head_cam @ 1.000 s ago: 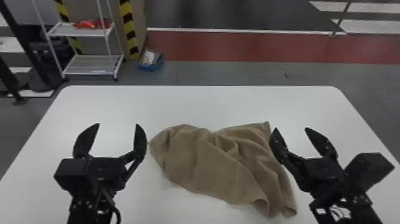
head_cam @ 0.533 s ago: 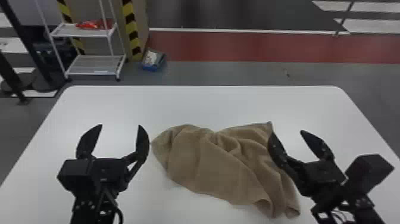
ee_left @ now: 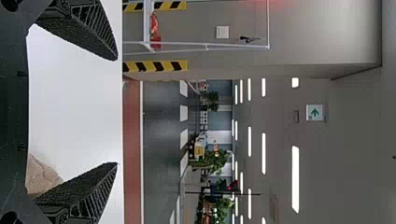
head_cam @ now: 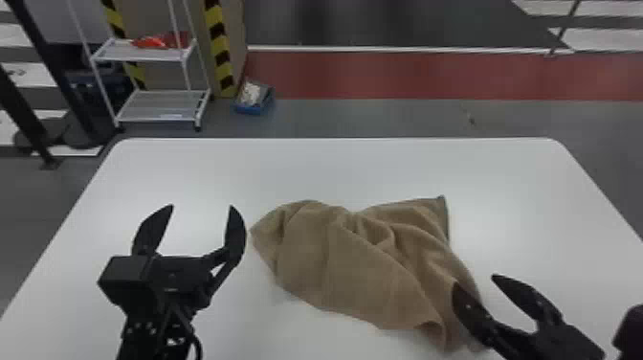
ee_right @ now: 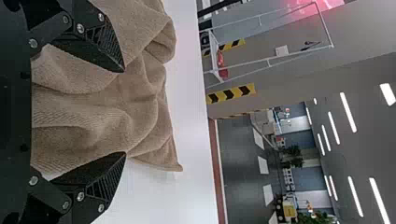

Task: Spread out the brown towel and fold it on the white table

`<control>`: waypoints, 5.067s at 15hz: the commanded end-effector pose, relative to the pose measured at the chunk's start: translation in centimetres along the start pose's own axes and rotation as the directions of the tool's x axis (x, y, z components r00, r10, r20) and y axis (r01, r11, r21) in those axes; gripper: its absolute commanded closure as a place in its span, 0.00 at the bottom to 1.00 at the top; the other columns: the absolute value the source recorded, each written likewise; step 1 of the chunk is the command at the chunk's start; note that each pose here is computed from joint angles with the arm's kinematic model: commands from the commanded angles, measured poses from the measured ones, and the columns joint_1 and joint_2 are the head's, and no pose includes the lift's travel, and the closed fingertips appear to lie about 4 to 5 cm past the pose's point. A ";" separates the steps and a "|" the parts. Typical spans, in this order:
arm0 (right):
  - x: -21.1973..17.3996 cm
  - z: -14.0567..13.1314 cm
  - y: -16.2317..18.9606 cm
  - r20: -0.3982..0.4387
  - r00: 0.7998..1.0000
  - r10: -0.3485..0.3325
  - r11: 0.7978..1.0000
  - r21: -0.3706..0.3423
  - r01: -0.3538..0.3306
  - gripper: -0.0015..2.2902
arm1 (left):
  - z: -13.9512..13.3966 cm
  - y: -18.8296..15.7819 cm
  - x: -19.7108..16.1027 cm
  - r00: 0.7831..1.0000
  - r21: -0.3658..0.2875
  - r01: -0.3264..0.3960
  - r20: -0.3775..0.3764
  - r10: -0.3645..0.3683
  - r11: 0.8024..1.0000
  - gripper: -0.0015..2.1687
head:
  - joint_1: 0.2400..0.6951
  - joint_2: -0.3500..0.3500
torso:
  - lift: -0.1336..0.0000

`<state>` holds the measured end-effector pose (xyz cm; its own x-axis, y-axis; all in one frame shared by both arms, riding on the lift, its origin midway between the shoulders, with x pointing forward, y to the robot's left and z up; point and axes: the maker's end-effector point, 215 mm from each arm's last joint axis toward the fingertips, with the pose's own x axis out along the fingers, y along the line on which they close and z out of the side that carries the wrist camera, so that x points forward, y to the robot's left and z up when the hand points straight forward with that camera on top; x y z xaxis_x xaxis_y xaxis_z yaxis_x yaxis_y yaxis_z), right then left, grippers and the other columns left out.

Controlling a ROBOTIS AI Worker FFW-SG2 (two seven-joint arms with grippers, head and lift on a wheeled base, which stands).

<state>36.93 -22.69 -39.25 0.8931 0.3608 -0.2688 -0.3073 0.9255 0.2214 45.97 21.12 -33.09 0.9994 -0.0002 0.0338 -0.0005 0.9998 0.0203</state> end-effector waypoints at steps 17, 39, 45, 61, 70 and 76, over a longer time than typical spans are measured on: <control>-4.0 -8.6 -3.4 -0.234 0.972 -0.003 1.000 -0.011 0.000 0.18 | -0.9 -0.1 0.2 0.999 -0.009 0.040 -0.016 -0.040 0.999 0.03 | 1.00 0.39 | 0.07; -3.9 -0.1 -15.6 -0.024 0.973 -0.228 0.973 0.022 0.228 0.70 | -5.4 -1.4 1.2 0.987 -0.001 0.083 -0.139 -0.082 0.997 0.04 | 1.00 0.20 | 0.07; -6.4 -1.4 -22.2 -0.031 0.933 -0.358 0.931 0.067 0.359 0.70 | -9.4 -3.1 1.3 0.957 0.006 0.116 -0.267 -0.110 0.993 0.04 | 1.00 0.07 | 0.07; -7.4 -1.2 -23.3 -0.024 0.927 -0.375 0.924 0.075 0.376 0.70 | -11.2 -5.4 1.6 0.936 -0.002 0.203 -0.294 -0.195 0.979 0.62 | 1.00 0.00 | 0.07; -7.4 -1.5 -23.5 -0.026 0.926 -0.378 0.922 0.081 0.378 0.70 | -9.6 -4.6 2.2 0.948 -0.031 0.177 -0.262 -0.179 0.984 0.34 | 1.00 0.00 | 0.07; -7.6 -1.8 -23.4 -0.029 0.926 -0.376 0.922 0.084 0.377 0.70 | -11.4 -5.7 2.0 0.917 -0.049 0.217 -0.332 -0.221 0.975 0.10 | 1.00 0.00 | 0.07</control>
<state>36.90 -46.89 -43.96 0.9343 -0.0107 -0.3565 0.0803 0.9802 0.1812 48.33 15.93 -44.42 0.9318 -0.2032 -0.3007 0.2079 0.9780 -0.0169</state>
